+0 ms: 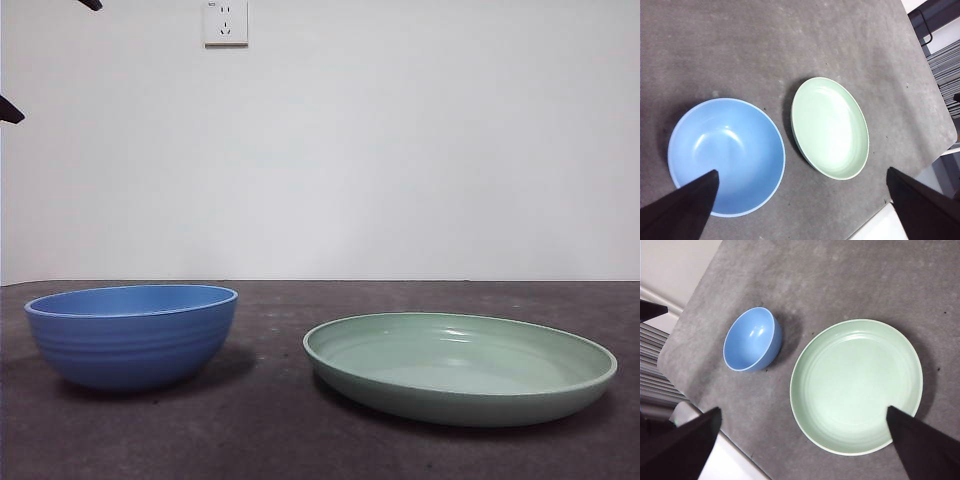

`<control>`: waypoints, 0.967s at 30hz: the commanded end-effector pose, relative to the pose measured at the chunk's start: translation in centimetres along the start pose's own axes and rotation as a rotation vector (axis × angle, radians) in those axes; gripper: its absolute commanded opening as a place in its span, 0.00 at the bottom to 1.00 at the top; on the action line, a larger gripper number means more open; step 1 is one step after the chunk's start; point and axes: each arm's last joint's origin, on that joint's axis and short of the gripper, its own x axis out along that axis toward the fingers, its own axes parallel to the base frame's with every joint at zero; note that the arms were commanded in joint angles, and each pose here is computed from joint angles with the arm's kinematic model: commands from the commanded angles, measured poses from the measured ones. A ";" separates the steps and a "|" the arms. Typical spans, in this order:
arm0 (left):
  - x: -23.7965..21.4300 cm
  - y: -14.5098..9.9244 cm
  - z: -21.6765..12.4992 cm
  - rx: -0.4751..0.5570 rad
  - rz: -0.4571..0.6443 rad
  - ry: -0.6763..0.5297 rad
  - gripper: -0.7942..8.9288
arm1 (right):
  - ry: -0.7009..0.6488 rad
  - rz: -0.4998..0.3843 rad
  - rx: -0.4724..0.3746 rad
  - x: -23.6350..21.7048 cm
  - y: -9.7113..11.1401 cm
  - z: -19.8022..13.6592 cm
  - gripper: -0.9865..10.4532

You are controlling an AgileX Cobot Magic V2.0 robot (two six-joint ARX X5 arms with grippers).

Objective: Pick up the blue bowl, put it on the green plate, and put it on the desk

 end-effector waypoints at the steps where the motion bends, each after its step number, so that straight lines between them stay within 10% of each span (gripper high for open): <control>1: -0.1 -0.3 0.5 0.041 -0.014 -0.017 0.73 | -0.011 0.003 -0.043 -0.1 0.2 0.4 0.61; 29: 7.3 6.6 1.6 -0.096 0.213 0.226 0.72 | -0.015 0.006 -0.062 -0.1 0.2 0.4 0.61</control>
